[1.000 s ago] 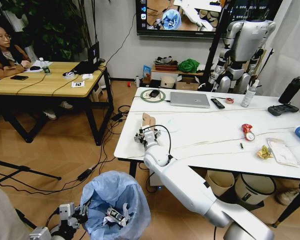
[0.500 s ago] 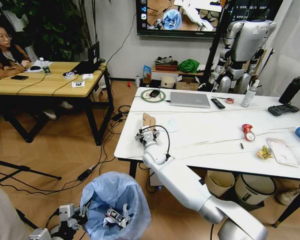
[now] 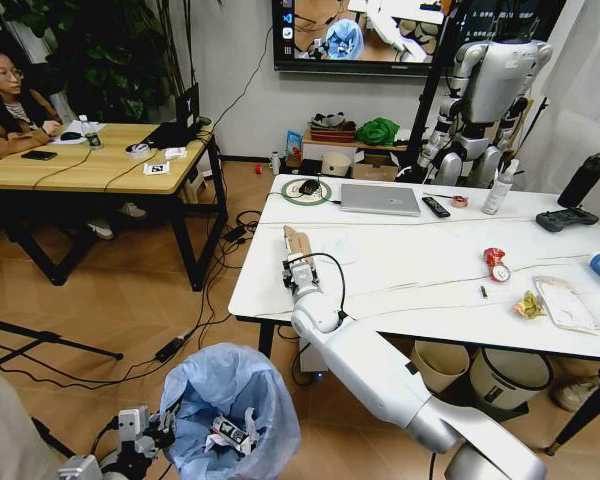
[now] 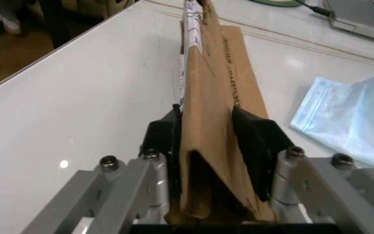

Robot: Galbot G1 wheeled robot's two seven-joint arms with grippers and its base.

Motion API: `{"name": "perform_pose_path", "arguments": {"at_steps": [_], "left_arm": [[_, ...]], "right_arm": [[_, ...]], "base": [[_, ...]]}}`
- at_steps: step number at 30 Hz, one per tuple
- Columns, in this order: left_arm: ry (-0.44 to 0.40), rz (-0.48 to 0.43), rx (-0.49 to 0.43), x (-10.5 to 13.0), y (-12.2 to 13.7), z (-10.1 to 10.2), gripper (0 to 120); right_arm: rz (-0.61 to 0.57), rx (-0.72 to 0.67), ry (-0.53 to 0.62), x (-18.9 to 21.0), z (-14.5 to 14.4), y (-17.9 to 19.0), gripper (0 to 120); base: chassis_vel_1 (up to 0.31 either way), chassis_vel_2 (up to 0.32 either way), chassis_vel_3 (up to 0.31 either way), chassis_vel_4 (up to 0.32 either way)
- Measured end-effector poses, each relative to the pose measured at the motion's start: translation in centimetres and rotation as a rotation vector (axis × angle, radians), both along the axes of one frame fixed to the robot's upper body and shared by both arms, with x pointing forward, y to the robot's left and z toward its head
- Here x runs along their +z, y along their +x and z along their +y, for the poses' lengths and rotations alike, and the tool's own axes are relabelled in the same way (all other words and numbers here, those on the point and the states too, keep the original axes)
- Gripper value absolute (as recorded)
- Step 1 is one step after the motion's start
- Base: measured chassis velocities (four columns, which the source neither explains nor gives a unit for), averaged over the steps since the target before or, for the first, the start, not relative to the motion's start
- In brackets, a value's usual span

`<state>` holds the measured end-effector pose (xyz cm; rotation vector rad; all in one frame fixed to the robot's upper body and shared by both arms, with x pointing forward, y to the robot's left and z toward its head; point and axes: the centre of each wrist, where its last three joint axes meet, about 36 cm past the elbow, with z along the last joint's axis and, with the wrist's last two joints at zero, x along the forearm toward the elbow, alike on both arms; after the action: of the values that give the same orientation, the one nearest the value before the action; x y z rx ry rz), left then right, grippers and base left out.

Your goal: Pick up the trash bin and place the trash from the table into it.

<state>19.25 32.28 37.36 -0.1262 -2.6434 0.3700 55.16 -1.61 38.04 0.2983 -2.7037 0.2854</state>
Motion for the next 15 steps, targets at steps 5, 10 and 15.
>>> {"name": "perform_pose_path", "arguments": {"at_steps": [5,10,15], "left_arm": [[-0.006,0.0,-0.001,-0.1,0.1,-0.2,0],[-0.011,0.001,-0.012,-0.1,0.2,-0.4,0],[-0.021,-0.001,-0.023,0.0,0.6,-0.4,0]], "right_arm": [[-0.012,0.007,0.018,0.6,-0.9,-0.6,8],[-0.045,0.036,0.147,2.4,-3.8,-2.3,0],[-0.169,0.168,0.288,3.1,-8.5,-5.8,0]], "base": [[0.0,0.0,0.0,0.0],[0.0,0.0,0.0,0.0],[0.0,0.0,0.0,0.0]]}}
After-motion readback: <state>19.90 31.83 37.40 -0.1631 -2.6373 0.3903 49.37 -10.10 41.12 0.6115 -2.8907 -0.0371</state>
